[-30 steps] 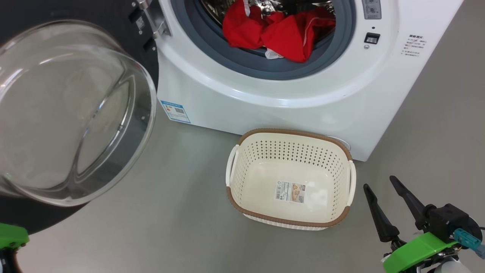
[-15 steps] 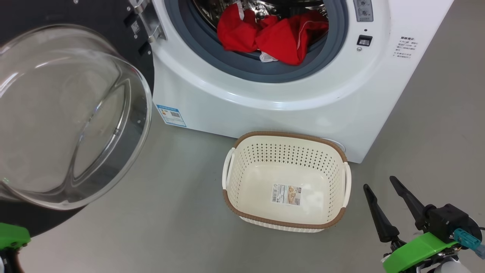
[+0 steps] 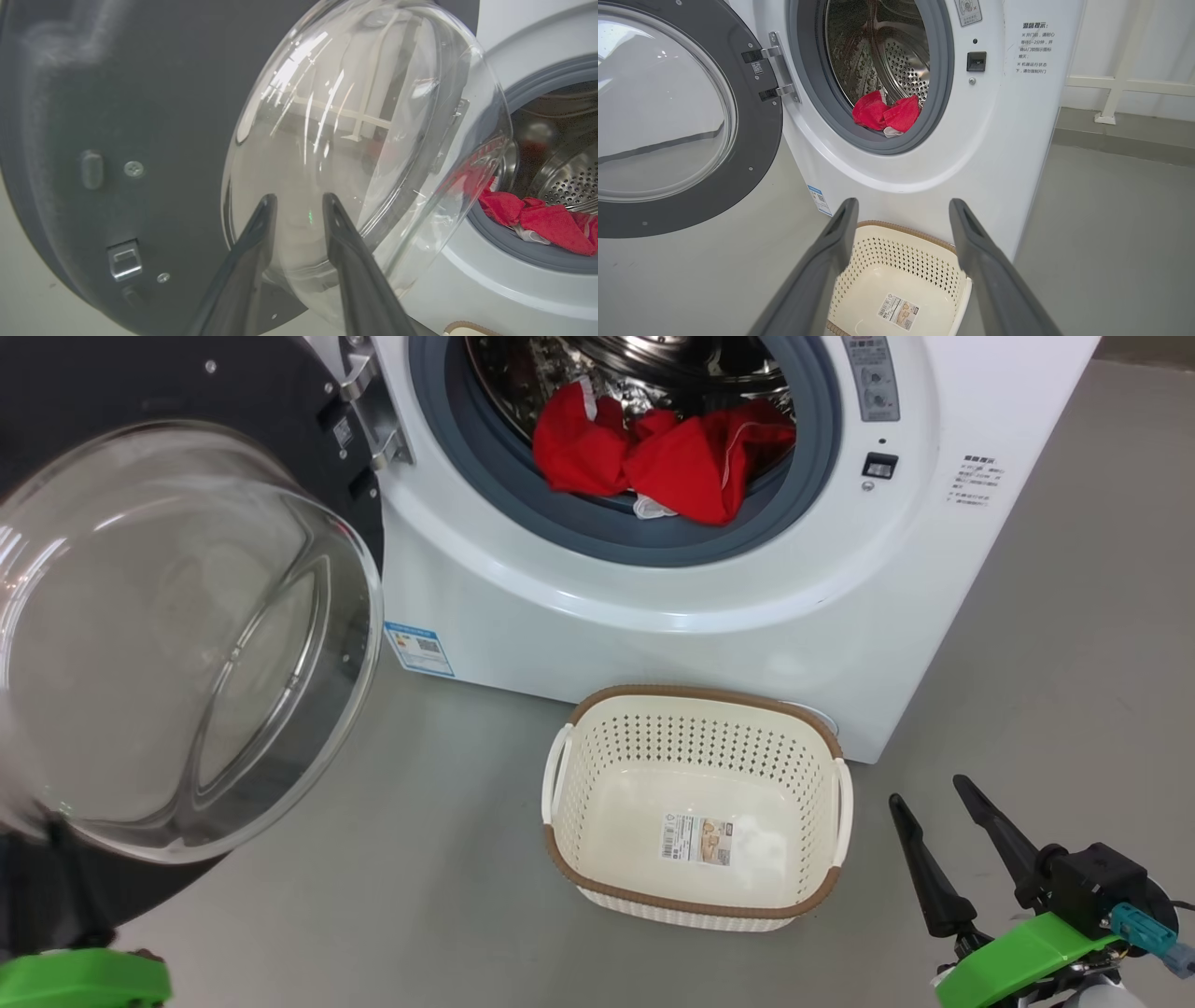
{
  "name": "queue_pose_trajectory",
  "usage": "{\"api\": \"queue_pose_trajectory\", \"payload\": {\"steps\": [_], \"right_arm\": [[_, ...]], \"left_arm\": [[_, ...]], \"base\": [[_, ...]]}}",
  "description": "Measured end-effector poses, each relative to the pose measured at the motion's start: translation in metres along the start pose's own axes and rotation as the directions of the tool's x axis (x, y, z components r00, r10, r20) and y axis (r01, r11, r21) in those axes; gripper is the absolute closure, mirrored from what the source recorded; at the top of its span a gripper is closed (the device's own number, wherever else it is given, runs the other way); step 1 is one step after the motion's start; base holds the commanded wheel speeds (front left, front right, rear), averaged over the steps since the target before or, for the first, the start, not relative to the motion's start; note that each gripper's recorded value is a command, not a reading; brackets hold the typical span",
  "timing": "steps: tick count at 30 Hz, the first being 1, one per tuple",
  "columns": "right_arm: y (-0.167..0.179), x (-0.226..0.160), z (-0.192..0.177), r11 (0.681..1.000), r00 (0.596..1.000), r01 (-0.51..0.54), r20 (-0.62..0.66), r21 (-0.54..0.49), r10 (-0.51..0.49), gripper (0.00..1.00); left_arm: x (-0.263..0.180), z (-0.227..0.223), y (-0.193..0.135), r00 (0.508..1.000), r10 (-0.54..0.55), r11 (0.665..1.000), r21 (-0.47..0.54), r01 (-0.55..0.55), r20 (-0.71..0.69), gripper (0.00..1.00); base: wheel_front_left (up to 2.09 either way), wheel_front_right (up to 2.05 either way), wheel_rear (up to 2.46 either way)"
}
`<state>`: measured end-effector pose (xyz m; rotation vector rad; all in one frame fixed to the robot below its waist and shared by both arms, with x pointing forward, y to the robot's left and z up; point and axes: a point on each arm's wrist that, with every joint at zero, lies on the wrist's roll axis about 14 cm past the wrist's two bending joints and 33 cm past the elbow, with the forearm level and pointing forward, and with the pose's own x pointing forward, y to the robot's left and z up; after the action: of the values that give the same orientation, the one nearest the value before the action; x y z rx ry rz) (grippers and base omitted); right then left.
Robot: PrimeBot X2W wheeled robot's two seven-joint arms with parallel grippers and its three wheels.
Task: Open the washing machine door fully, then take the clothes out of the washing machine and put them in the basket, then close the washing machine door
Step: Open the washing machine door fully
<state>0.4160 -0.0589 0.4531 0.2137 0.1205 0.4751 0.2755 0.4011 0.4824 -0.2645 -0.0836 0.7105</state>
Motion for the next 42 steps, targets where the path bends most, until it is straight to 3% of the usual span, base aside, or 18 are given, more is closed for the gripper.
{"api": "queue_pose_trajectory", "payload": {"steps": [1, 2, 10, 18, 30, 42], "right_arm": [[0.000, -0.001, 0.001, 1.000, 1.000, 0.003, 0.002, -0.001, -0.003, 0.00], [-0.001, -0.002, 0.002, 1.000, 1.000, 0.005, 0.006, -0.001, -0.005, 0.00], [-0.013, -0.011, 0.013, 0.998, 0.998, 0.057, 0.037, -0.001, -0.057, 0.00], [-0.030, -0.026, 0.018, 0.992, 0.991, 0.123, 0.055, 0.012, -0.124, 0.00], [-0.066, -0.060, 0.025, 0.966, 0.962, 0.258, 0.084, 0.026, -0.259, 0.00], [-0.098, -0.093, 0.030, 0.923, 0.917, 0.382, 0.106, 0.045, -0.384, 0.00]], "left_arm": [[-0.002, -0.002, -0.004, 1.000, -0.016, 1.000, 0.000, 0.016, -0.004, 0.07], [-0.005, -0.004, -0.008, 1.000, -0.028, 1.000, -0.003, 0.028, -0.009, 0.00], [-0.020, -0.014, -0.044, 0.988, -0.153, 0.988, -0.025, 0.152, -0.030, 0.00], [-0.032, -0.021, -0.094, 0.946, -0.320, 0.947, -0.012, 0.320, -0.050, 0.00], [-0.051, -0.030, -0.171, 0.831, -0.551, 0.834, -0.048, 0.549, -0.074, 0.00], [-0.063, -0.048, -0.219, 0.745, -0.657, 0.753, -0.109, 0.648, -0.111, 0.00]], "base": [[0.00, 0.00, 0.00], [0.00, 0.00, 0.00], [0.00, 0.00, 0.00], [0.00, 0.00, 0.00], [0.00, 0.00, 0.00], [0.00, 0.00, 0.00]]}}
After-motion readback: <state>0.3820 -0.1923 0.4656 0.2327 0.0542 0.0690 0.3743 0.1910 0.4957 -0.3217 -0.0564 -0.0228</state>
